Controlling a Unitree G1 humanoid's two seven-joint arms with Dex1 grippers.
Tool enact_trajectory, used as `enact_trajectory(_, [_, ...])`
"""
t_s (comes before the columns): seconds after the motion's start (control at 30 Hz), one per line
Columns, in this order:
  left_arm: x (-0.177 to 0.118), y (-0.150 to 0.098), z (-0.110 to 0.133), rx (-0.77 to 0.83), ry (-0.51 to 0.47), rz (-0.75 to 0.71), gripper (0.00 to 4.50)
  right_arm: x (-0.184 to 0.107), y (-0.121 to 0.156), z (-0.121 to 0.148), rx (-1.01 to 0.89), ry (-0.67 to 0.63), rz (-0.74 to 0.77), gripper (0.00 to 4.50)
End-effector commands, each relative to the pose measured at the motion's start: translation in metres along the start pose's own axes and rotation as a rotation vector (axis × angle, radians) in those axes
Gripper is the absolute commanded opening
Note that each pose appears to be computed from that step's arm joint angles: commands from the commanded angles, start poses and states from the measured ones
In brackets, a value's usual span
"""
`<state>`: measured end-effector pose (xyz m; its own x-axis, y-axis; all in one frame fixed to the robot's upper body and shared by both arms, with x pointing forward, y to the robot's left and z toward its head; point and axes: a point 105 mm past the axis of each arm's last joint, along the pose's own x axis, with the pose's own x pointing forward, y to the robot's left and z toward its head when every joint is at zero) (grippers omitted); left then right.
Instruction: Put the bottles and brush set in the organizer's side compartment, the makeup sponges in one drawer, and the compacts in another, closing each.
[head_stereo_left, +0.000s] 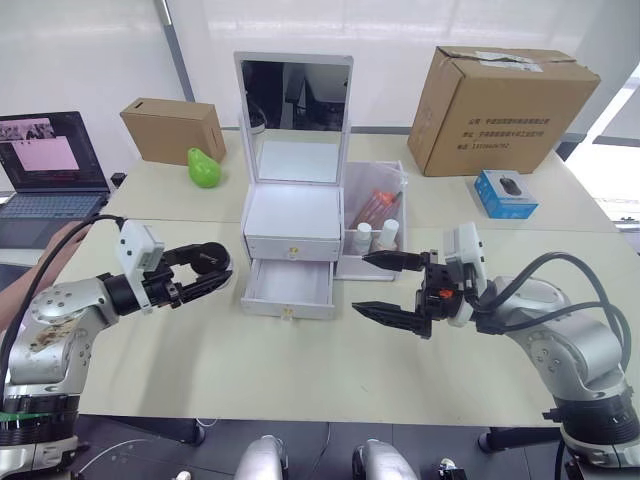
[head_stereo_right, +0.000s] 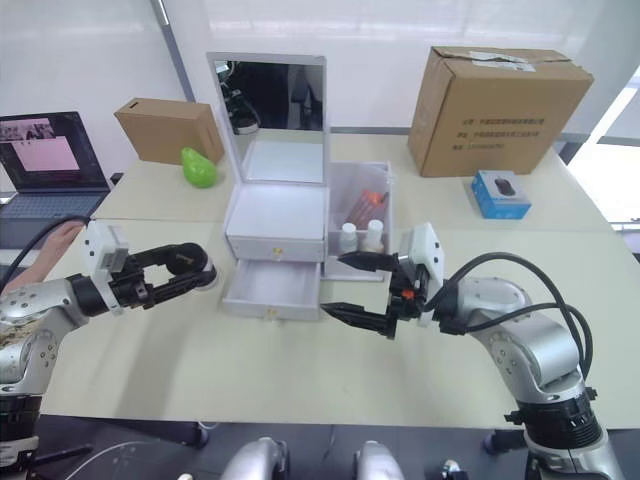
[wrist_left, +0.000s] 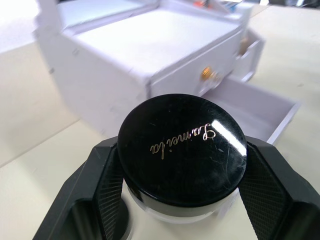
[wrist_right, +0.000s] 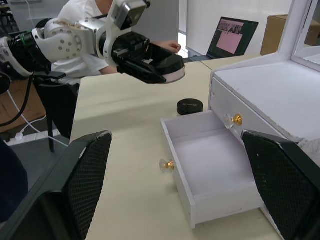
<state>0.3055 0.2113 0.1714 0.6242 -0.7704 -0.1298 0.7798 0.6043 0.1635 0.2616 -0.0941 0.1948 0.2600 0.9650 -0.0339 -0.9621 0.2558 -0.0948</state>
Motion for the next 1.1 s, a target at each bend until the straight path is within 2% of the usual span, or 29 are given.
enact_trajectory(0.03, [0.017,-0.016,0.012,0.002,-0.021,-0.109,2.92,0.002,0.004,0.008,-0.037,-0.025,0.010,4.50])
enact_trajectory(0.27, [0.037,-0.021,-0.001,-0.013,0.001,-0.159,2.92,0.000,0.006,0.007,-0.031,-0.022,-0.012,4.50])
enact_trajectory(0.57, [0.049,-0.019,-0.016,0.001,0.032,-0.166,2.92,-0.001,0.008,0.007,-0.028,-0.021,-0.027,4.50])
enact_trajectory(1.1, [0.054,-0.021,-0.020,-0.023,0.026,-0.181,2.92,-0.003,0.009,0.005,-0.015,-0.012,-0.045,4.50])
